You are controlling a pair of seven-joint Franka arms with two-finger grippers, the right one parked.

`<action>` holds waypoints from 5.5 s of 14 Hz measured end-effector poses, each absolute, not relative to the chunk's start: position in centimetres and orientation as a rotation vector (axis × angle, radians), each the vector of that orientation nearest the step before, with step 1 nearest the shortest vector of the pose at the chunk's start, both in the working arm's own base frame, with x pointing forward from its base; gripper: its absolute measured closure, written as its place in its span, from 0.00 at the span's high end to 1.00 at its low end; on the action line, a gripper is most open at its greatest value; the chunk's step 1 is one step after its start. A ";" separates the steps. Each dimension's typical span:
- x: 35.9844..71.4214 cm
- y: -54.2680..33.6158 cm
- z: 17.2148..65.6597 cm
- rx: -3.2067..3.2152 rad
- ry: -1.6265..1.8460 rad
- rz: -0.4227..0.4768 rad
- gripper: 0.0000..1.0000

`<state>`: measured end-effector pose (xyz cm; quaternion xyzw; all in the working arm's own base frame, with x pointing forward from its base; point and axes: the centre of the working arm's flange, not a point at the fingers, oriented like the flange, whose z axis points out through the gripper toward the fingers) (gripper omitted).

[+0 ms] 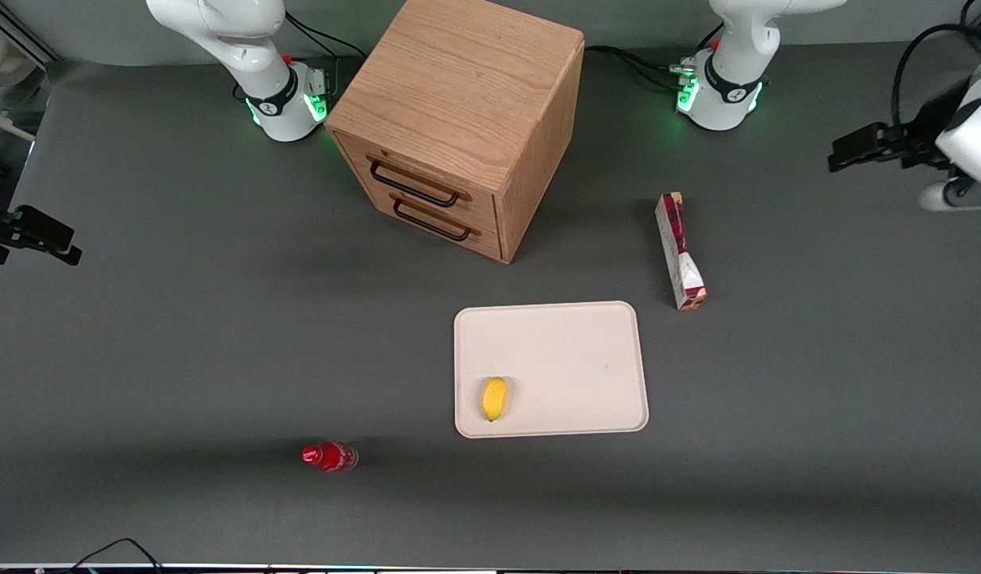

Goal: Place red cookie box on tray
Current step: 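Reach the left gripper down and grasp the upright red-and-white cookie box, then lift the cookie box with the left gripper and carry it over the tray, then lower the cookie box onto the tray beside the lemon, then open the left gripper and withdraw it up away from the tray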

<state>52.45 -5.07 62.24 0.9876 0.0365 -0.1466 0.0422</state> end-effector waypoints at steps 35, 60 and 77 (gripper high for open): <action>52.8 -16.8 39.9 3.115 0.156 -0.319 0.04; 65.2 -28.1 26.1 3.084 0.145 -0.291 0.64; 51.1 -1.9 58.5 3.095 -0.043 -0.486 1.00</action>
